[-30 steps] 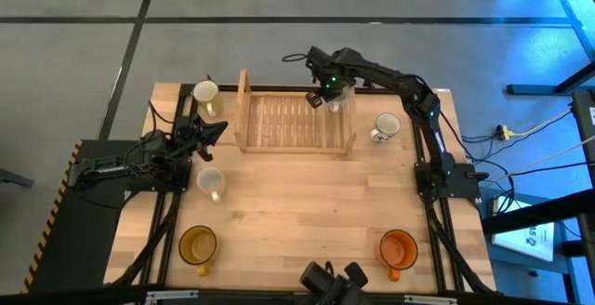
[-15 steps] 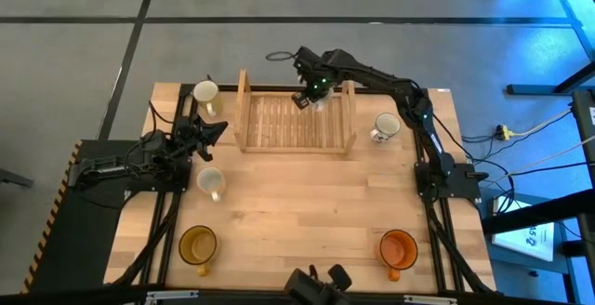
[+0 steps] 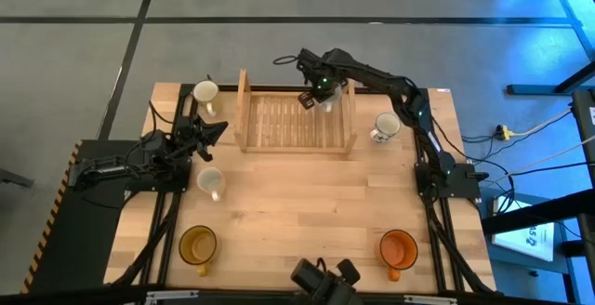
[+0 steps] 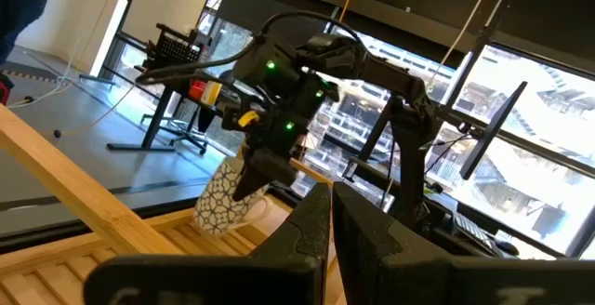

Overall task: Place coffee mugs
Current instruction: Put the bottom blue mug on the shelf

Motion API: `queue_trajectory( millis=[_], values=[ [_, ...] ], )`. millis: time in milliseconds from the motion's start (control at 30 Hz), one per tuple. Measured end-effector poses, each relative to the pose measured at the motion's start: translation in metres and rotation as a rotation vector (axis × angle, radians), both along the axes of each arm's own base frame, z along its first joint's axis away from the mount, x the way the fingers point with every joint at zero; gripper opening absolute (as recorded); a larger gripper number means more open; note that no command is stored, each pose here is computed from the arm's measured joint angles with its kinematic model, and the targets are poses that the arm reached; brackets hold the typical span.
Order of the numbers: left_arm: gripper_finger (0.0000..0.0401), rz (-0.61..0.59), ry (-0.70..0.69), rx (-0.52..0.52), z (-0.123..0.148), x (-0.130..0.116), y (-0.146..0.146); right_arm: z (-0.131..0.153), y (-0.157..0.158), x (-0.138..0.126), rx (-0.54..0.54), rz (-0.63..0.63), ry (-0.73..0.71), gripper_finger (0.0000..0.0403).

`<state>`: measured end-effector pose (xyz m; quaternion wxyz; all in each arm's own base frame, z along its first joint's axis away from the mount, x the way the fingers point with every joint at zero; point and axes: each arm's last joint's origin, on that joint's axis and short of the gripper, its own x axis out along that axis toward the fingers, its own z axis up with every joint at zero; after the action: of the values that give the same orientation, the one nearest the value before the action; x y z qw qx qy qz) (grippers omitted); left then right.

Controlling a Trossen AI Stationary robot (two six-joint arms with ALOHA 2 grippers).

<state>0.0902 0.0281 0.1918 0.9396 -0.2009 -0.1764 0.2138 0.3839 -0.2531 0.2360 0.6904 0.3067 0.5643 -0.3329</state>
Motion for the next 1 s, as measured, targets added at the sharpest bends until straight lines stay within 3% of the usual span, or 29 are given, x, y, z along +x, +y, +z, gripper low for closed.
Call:
queue_trajectory(
  millis=[767,1000],
  values=[
    [0.0009,0.001,0.002,0.003,0.000,0.000,0.000,-0.015,-0.012,-0.003,0.045,0.010,0.011,0.0005],
    [0.0009,0.001,0.002,0.003,0.000,0.000,0.000,-0.015,-0.012,-0.003,0.044,0.009,0.012,0.0044]
  ],
)
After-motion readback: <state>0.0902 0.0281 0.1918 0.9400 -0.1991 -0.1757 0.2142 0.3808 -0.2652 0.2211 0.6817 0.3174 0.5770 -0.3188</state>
